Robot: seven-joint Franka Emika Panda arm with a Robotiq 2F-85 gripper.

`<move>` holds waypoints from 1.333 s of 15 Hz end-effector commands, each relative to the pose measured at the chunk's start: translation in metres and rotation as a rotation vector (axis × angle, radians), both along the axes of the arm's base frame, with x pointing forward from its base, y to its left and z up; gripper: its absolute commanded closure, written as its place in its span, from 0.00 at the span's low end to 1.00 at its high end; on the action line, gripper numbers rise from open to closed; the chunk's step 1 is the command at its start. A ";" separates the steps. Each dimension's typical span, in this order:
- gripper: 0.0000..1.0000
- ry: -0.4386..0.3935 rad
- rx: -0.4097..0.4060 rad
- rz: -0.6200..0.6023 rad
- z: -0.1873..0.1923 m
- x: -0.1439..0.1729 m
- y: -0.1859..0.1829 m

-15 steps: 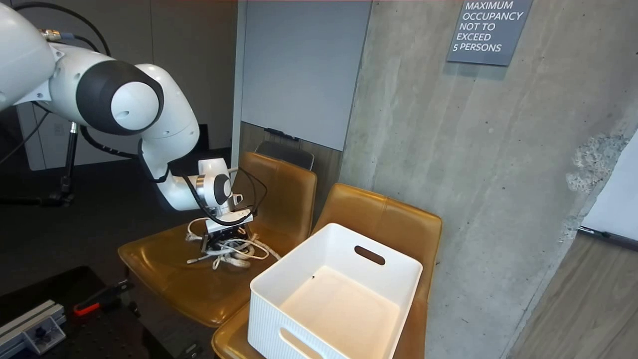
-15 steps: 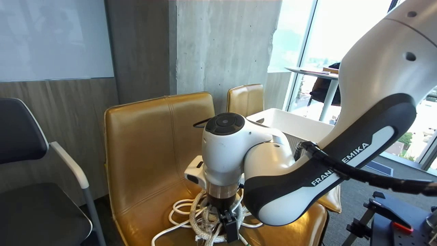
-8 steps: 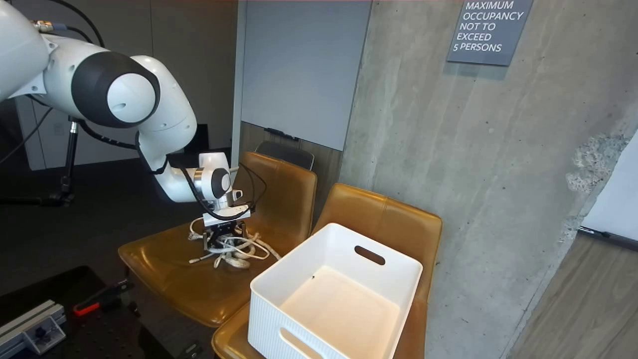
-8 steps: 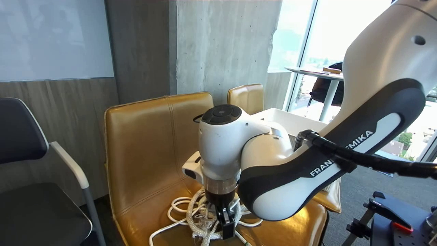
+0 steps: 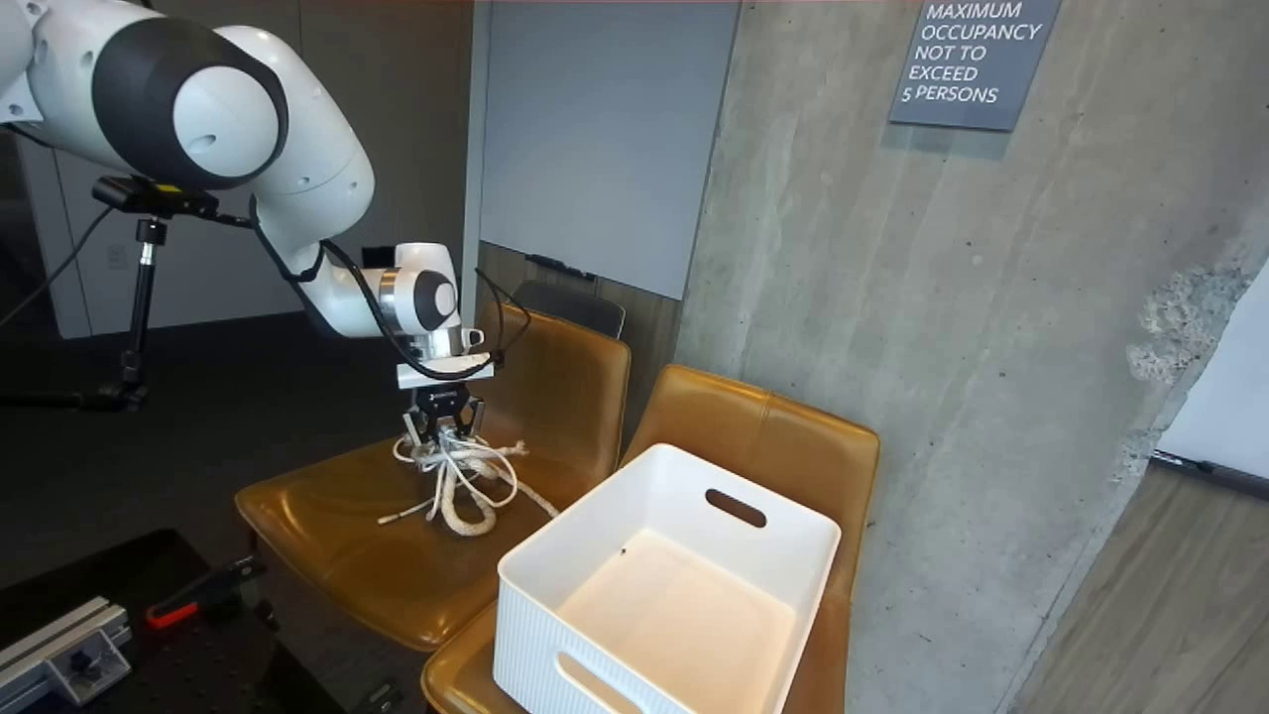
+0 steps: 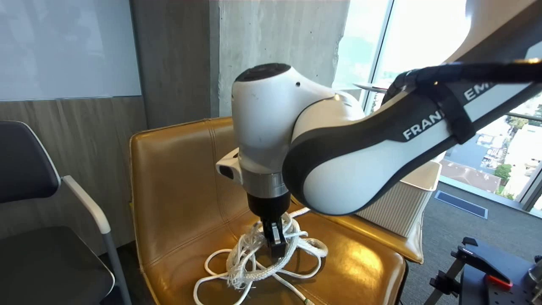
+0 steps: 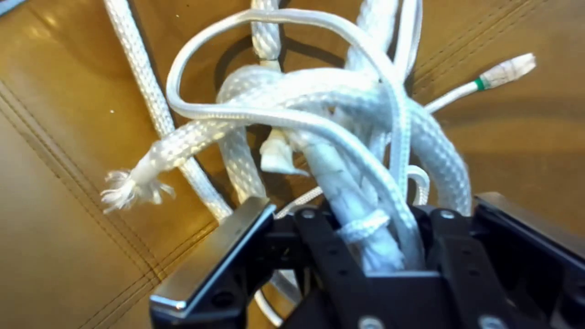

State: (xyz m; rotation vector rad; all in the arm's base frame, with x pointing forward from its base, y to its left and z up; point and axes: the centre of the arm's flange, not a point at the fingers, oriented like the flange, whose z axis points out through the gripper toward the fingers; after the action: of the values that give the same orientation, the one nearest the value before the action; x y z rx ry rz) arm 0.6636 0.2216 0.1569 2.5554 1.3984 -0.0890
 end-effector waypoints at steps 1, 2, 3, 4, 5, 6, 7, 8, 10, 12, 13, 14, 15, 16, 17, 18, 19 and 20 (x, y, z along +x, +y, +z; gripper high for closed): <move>0.97 -0.006 -0.032 -0.061 0.074 -0.005 -0.030; 0.97 -0.014 -0.044 -0.081 0.095 -0.002 -0.044; 0.97 -0.020 -0.052 -0.098 0.115 0.000 -0.056; 0.97 -0.032 -0.067 -0.122 0.137 0.005 -0.071; 0.97 -0.047 -0.078 -0.148 0.159 0.010 -0.085; 0.97 -0.062 -0.086 -0.173 0.182 0.014 -0.101; 0.97 -0.081 -0.097 -0.200 0.204 0.018 -0.116; 0.97 -0.101 -0.109 -0.227 0.228 0.021 -0.131; 0.97 -0.142 -0.131 -0.278 0.276 0.025 -0.164; 0.97 -0.184 -0.154 -0.323 0.324 0.028 -0.196; 0.97 -0.204 -0.166 -0.343 0.349 0.030 -0.212; 0.97 -0.222 -0.178 -0.364 0.373 0.031 -0.229; 0.97 -0.236 -0.194 -0.380 0.396 0.032 -0.246; 0.97 -0.251 -0.208 -0.395 0.420 0.033 -0.264; 0.97 -0.264 -0.224 -0.410 0.442 0.035 -0.282; 0.97 -0.276 -0.238 -0.426 0.463 0.037 -0.300; 0.97 -0.284 -0.250 -0.442 0.479 0.038 -0.319; 0.97 -0.291 -0.260 -0.455 0.488 0.038 -0.332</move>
State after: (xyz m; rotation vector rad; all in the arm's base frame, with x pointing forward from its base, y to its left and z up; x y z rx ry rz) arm 0.6772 -0.0731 0.6015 2.5157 0.6848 0.0409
